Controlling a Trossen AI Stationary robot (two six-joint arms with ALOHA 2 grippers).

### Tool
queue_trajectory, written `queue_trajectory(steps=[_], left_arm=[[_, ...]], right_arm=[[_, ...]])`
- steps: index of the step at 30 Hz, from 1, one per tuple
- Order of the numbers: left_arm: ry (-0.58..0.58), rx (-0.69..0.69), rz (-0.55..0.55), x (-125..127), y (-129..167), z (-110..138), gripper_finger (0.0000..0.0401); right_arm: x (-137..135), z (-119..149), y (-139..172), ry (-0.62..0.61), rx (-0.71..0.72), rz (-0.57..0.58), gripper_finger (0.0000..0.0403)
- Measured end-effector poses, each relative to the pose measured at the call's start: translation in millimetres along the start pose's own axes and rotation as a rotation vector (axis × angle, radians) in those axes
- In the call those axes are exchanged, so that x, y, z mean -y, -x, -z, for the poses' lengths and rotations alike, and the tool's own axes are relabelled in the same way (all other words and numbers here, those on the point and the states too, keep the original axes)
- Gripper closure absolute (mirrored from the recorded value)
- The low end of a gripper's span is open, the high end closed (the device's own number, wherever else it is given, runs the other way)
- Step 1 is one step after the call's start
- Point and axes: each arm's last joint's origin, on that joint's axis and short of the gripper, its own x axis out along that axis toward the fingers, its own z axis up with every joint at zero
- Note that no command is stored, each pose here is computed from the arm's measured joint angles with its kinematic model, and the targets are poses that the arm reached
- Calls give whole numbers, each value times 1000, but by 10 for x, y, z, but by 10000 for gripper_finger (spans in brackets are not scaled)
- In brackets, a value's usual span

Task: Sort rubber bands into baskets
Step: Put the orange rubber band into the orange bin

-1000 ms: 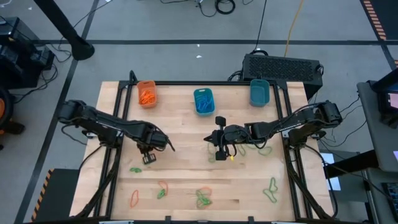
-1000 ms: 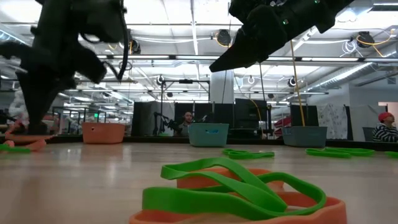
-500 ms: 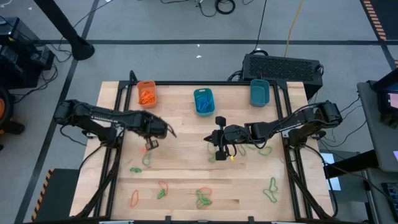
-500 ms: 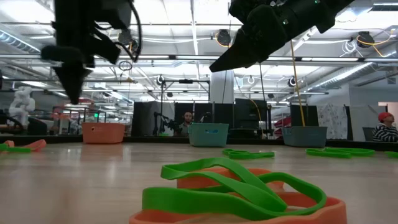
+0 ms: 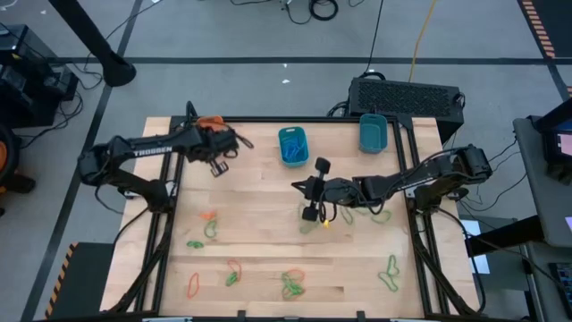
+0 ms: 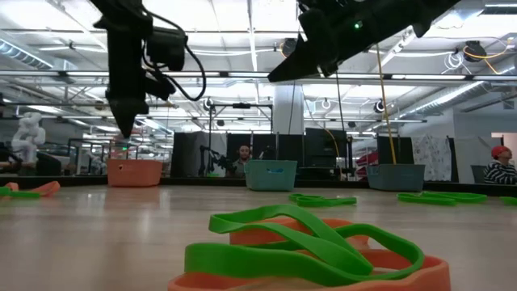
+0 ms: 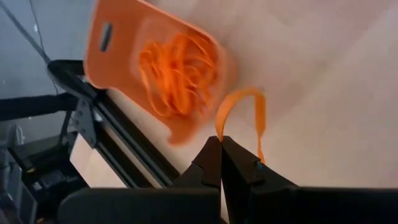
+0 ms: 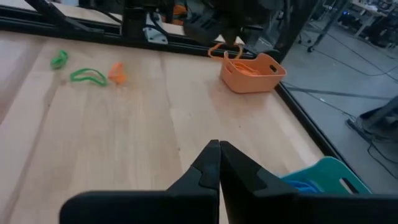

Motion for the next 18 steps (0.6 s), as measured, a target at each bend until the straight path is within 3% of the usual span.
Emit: queue_trajectory(steps=[11, 18], left_arm=[[188, 37, -1, -605, -295, -128, 400], [336, 70, 27, -807, -407, -156, 400]], right_arm=[[18, 39, -9, 21, -37, 0, 403], [18, 39, -9, 24, -37, 0, 403]])
